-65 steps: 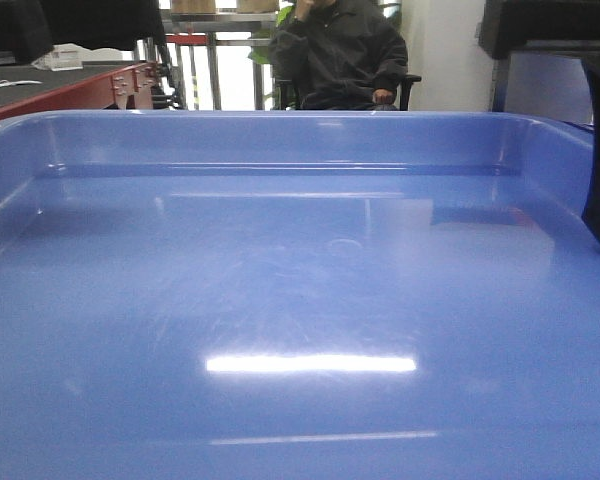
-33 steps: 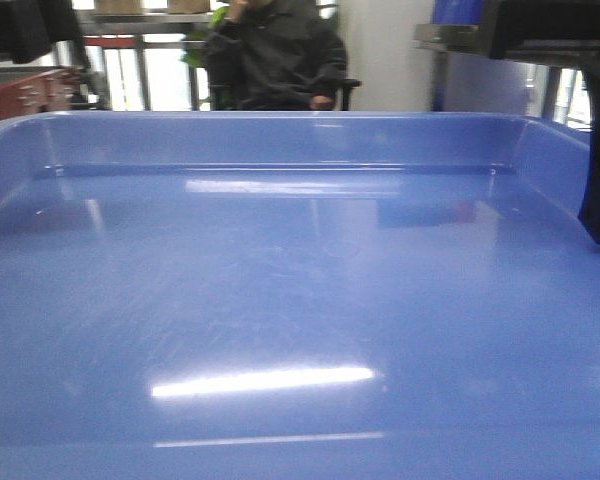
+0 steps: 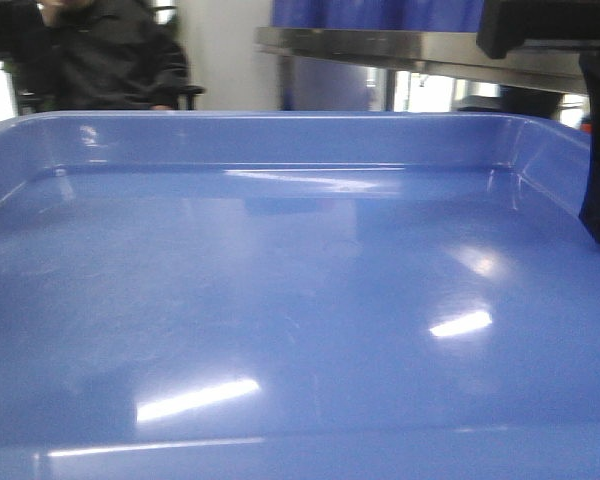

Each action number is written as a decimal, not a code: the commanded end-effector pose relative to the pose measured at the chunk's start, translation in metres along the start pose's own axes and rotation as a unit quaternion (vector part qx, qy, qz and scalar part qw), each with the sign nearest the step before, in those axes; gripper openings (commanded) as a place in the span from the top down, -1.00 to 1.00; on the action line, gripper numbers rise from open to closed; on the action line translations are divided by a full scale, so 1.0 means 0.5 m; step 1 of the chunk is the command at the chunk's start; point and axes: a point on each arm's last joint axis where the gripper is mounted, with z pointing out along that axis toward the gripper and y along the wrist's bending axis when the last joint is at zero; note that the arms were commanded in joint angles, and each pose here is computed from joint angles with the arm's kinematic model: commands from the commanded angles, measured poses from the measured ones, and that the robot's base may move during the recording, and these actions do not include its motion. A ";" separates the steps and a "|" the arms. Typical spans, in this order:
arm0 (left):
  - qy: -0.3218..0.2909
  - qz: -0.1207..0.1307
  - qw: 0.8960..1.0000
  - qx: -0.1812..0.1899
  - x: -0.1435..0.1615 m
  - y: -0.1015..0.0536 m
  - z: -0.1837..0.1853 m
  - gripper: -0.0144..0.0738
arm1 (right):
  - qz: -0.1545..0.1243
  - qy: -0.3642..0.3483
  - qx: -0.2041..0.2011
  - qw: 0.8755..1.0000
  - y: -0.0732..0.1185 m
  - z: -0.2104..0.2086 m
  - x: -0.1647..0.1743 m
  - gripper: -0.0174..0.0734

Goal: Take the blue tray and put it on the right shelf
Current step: 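Hold the tray while the base drives up to the metal shelf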

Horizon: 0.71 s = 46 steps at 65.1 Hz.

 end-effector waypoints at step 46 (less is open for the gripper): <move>-0.017 0.002 1.000 0.010 -0.002 -0.001 -0.021 0.60 | 0.003 -0.037 -0.021 0.999 -0.001 -0.029 -0.011 0.03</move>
